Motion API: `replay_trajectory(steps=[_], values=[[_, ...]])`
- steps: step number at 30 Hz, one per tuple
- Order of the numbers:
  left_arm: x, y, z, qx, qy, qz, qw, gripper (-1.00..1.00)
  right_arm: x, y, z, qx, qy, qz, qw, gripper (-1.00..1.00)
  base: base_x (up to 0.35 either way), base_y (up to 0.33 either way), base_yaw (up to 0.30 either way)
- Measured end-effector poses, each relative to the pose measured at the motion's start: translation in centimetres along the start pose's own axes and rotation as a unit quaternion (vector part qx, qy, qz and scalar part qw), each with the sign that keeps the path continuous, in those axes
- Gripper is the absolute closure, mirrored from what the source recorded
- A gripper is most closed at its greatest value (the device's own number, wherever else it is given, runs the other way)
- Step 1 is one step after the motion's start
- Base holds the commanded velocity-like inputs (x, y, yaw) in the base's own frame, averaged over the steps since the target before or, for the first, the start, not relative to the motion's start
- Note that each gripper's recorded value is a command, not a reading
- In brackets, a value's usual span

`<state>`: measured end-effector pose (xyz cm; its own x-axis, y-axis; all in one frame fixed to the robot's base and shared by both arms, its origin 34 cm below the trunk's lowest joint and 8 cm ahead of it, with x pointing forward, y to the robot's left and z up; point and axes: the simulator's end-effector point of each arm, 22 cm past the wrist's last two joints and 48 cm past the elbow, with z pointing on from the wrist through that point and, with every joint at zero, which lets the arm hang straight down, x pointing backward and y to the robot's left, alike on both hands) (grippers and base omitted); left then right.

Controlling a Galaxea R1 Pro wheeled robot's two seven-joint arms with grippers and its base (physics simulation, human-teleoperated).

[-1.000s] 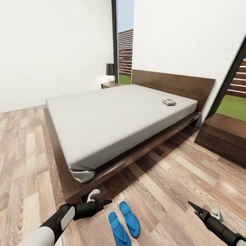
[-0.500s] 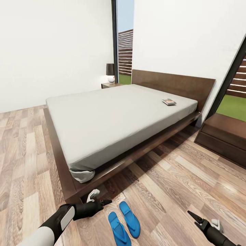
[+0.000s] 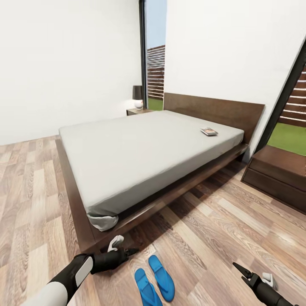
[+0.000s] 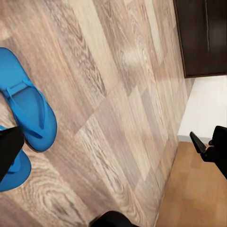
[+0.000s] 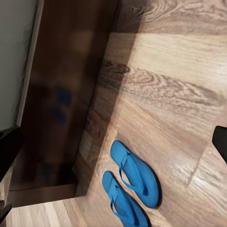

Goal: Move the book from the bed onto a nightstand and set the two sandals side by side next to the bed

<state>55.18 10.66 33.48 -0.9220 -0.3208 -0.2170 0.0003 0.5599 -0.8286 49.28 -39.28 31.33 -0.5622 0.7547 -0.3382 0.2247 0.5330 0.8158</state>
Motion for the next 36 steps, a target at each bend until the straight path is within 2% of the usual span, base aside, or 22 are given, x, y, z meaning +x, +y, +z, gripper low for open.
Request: replay_trajectory(steps=[19,27,32,36], values=[[-0.1,-0.2,-0.2,0.000,-0.001,0.002,1.0000,-1.00,0.3,0.5,0.2,-0.004,0.000,0.001,1.0000,-1.00,0.000,0.000,0.000],[0.0,0.5,-0.6,-0.006,0.000,-0.003,1.0000,-1.00,1.2,-0.3,0.7,0.017,0.005,0.006,0.9998,-1.00,0.000,0.000,0.000],[-3.3,-0.2,-1.9,0.001,-0.019,0.020,0.9996,-1.00,0.7,1.7,2.3,-0.005,0.003,0.003,1.0000,-1.00,0.000,0.000,0.000],[-4.3,0.5,-2.9,-0.008,-0.026,0.031,0.9991,-1.00,0.2,2.4,2.9,-0.011,0.000,0.000,0.9999,-1.00,0.000,0.000,0.000]])
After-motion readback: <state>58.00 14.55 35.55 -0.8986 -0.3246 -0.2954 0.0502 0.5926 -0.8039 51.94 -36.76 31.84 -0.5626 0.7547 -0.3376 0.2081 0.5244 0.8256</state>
